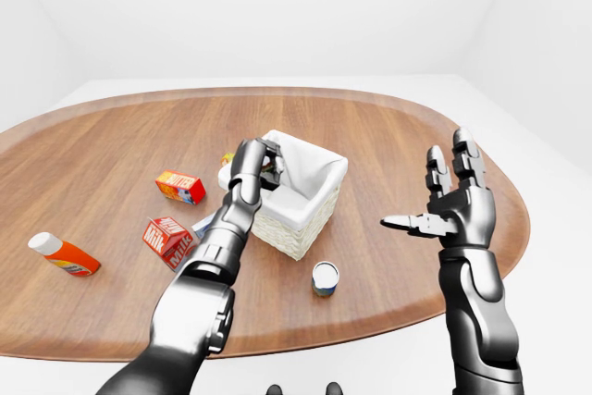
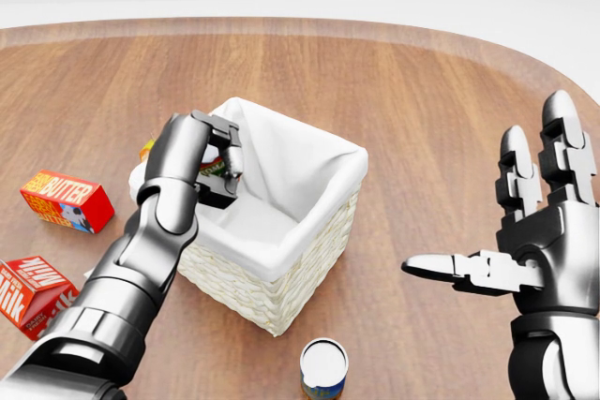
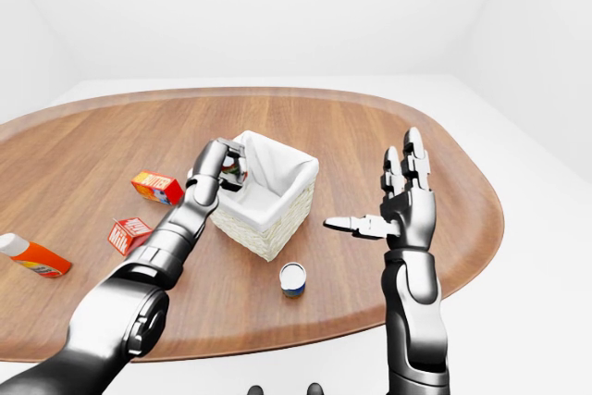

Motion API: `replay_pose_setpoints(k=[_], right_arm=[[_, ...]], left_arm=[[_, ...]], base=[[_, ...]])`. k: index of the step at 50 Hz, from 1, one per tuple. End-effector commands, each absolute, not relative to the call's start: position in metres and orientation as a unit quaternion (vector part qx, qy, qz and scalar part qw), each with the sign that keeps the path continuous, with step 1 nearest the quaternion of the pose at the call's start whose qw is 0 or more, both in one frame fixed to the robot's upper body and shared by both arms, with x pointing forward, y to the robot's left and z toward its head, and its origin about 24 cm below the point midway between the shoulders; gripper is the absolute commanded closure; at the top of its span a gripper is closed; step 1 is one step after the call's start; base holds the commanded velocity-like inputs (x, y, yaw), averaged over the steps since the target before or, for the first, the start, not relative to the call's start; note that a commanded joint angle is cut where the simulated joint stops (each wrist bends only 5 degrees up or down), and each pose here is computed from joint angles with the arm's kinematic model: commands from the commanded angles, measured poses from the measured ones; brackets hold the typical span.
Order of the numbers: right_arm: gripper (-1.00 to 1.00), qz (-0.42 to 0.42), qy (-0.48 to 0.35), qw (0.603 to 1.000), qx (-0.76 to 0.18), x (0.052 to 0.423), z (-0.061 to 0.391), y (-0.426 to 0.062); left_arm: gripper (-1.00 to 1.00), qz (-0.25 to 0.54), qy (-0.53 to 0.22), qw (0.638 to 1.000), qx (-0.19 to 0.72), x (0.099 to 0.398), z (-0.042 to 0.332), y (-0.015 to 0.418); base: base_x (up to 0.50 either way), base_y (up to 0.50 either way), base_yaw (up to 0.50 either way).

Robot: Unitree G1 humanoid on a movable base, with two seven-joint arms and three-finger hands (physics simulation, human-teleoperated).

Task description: Pick up the tomato sauce, and put it in the basket.

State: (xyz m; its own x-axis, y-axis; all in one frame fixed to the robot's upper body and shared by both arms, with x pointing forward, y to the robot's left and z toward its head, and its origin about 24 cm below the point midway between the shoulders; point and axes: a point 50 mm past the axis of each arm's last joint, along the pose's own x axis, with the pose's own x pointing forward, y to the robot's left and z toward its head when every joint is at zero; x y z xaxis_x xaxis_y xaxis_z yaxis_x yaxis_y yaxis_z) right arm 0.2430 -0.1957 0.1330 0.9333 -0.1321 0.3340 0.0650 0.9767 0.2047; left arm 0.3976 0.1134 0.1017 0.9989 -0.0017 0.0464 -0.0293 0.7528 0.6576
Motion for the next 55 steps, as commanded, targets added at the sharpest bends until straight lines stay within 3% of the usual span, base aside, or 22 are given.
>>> replay_pose_setpoints(k=[1, 2, 3, 23, 32, 55], right_arm=[[-1.00, -0.049, -0.176, 0.978, 0.096, 0.243, 0.133, -0.195], [-1.00, -0.049, -0.176, 0.978, 0.097, 0.244, 0.133, -0.195], [-1.00, -0.049, -0.175, 0.979, 0.097, 0.244, 0.133, -0.195], [-1.00, -0.047, -0.170, 0.980, 0.096, 0.244, 0.130, -0.194], [-1.00, -0.046, -0.167, 0.980, 0.096, 0.244, 0.129, -0.194], [-1.00, -0.046, -0.168, 0.980, 0.097, 0.243, 0.129, -0.193]], left_arm=[[0.78, 0.016, -0.025, 0.936, 0.350, 0.399, 0.104, 0.113], [-0.55, 0.017, -0.027, 0.935, 0.352, 0.399, 0.105, 0.113], [-1.00, 0.016, -0.026, 0.935, 0.354, 0.399, 0.104, 0.113], [-1.00, 0.015, -0.044, 0.938, 0.344, 0.399, 0.113, 0.113], [-1.00, 0.003, -0.098, 0.941, 0.324, 0.396, 0.135, 0.108], [-1.00, -0.005, -0.203, 0.938, 0.280, 0.354, 0.192, 0.110]], base=[[0.00, 0.00, 0.00], [0.00, 0.00, 0.00], [0.00, 0.00, 0.00], [0.00, 0.00, 0.00], [0.00, 0.00, 0.00], [0.00, 0.00, 0.00]])
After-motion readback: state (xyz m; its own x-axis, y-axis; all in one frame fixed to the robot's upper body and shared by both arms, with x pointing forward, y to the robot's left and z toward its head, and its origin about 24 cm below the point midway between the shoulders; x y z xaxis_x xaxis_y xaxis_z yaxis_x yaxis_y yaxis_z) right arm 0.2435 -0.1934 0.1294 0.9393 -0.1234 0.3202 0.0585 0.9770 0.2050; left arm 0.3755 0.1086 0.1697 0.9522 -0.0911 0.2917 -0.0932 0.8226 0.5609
